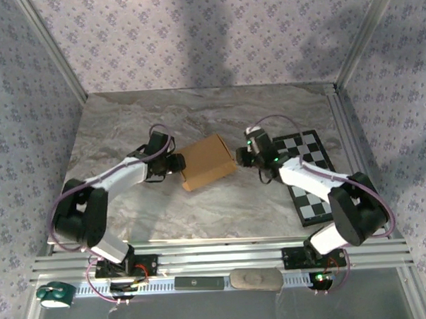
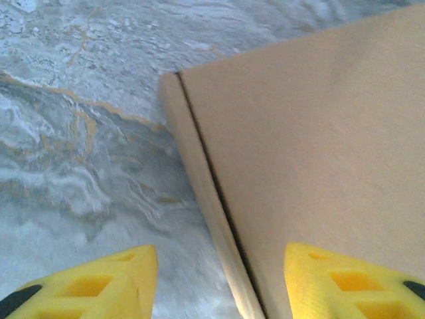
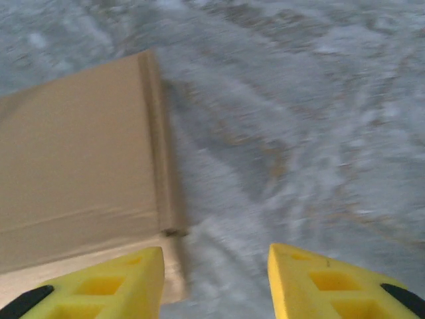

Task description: Fold the paper box

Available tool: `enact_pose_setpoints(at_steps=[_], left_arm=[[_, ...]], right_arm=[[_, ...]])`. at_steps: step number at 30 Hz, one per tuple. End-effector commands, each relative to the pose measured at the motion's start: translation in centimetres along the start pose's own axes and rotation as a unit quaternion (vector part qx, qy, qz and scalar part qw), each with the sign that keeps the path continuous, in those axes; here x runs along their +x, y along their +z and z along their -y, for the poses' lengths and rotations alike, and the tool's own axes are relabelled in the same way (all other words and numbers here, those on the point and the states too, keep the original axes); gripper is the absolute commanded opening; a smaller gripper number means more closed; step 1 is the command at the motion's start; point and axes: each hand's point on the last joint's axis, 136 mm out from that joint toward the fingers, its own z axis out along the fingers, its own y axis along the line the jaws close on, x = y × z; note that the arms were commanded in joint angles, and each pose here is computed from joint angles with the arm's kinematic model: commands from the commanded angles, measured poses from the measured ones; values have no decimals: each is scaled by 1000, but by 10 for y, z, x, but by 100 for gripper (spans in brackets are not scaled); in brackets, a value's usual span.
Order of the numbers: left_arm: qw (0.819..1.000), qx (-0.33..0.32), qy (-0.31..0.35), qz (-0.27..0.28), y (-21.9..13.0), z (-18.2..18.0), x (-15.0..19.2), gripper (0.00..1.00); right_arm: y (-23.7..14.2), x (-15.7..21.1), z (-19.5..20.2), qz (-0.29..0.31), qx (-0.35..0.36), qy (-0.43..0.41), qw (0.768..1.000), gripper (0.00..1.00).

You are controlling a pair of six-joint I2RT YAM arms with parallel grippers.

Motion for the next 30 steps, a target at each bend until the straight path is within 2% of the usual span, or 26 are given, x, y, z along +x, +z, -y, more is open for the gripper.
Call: enact_pose_setpoints(at_steps=[1,4,8,14,21,30], left_arm=[[1000,19,21,-10,-29,22,21,53],[998,51,5,-29,-31,29,49,54],[997,70,-7,-38,-31,31,65,54],[994,93,-19,-59,-10,35,80,52],[992,108,-26,-59,2,40,83,52],[993,106,-21,-56,6,41,82,50]], right_arm=[[3,-2,-6,-49,-59,-6,997,49],[19,-2,-9,-86,-93,8,992,50],[36,1,-24,-120,-139,26,983,51],[56,14,-31,-154,-134,24,979,51],[62,28,-32,-184,-128,36,974,51],[55,38,-36,-189,-131,53,972,51]])
